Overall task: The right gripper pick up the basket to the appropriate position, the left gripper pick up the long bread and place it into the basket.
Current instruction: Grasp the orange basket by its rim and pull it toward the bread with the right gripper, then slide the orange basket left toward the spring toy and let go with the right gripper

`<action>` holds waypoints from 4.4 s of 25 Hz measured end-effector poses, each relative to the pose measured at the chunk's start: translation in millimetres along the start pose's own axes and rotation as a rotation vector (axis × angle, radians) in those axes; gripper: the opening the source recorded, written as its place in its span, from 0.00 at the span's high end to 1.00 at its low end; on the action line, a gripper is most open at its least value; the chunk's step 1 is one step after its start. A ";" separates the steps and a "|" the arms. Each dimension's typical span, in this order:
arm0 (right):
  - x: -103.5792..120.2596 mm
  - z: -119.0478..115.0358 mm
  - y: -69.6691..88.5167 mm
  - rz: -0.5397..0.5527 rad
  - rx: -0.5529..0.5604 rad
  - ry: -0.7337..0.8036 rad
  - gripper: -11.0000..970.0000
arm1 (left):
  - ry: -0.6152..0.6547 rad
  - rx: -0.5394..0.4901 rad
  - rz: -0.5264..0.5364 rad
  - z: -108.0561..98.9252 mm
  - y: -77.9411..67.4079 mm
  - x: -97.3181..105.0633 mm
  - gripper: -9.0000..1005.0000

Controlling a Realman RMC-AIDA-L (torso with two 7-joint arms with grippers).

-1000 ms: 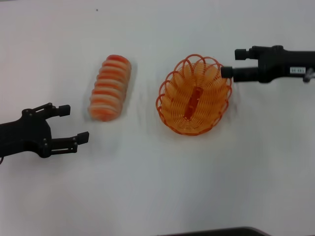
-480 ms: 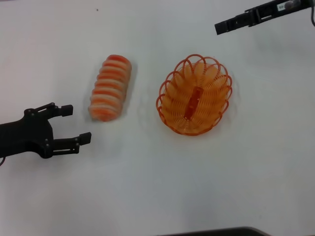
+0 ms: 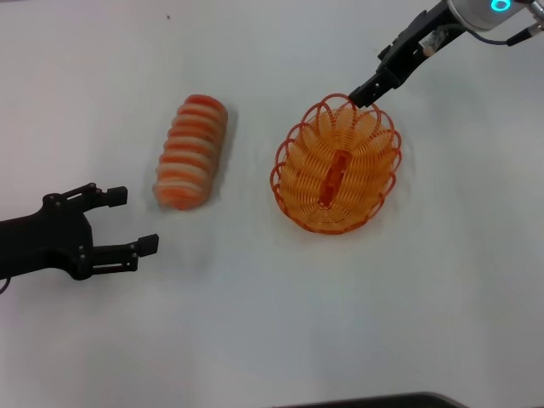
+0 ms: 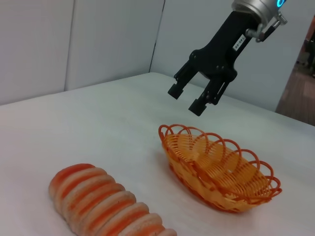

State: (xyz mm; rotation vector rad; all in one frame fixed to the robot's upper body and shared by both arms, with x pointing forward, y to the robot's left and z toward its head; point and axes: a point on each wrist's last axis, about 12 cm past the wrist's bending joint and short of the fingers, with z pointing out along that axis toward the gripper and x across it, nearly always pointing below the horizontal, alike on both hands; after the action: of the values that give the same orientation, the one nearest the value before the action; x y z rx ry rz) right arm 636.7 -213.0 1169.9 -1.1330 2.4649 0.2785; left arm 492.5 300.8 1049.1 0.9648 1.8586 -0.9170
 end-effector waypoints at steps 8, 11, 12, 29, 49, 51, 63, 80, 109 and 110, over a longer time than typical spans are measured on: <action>8.7 23.5 0.4 0.002 0.007 0.027 0.16 | -0.005 0.005 -0.003 1.8 -3.7 3.6 0.07; 10.5 33.9 -0.8 -0.010 0.021 0.031 0.16 | -0.008 0.006 0.004 4.9 -4.2 2.7 0.07; 10.7 36.0 -0.3 -0.018 0.024 0.034 0.17 | -0.010 0.007 0.005 6.2 -4.6 2.2 0.07; 9.2 50.1 8.7 -0.020 0.004 0.054 0.19 | -0.018 0.004 0.002 7.5 -5.4 2.7 0.07; 11.6 52.7 10.0 0.013 -0.015 0.070 0.75 | -0.020 0.009 0.006 7.6 -6.5 3.0 0.07; 12.2 51.5 10.2 0.021 -0.024 0.071 0.80 | -0.020 0.009 0.006 7.5 -6.4 3.0 0.07; 37.6 14.4 -6.7 0.296 -0.219 -0.008 0.84 | -0.022 0.019 0.013 7.5 -7.2 1.8 0.08; 98.7 4.7 -19.8 0.953 -0.351 -0.068 0.90 | -0.024 -0.022 0.065 2.5 2.9 -11.5 0.08; 95.7 41.6 -1.4 1.077 -0.350 -0.065 0.84 | -0.019 -0.033 0.077 10.1 5.3 -14.5 0.09; 95.7 42.5 -0.5 1.080 -0.354 -0.062 0.84 | -0.021 -0.034 0.077 10.0 5.4 -14.6 0.09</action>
State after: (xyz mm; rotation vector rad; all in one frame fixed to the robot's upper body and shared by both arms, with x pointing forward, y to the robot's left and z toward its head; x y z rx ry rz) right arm 593.2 -263.6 1089.2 0.2335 2.7822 1.0458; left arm 505.8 290.7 1057.1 0.9948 1.8014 -0.8441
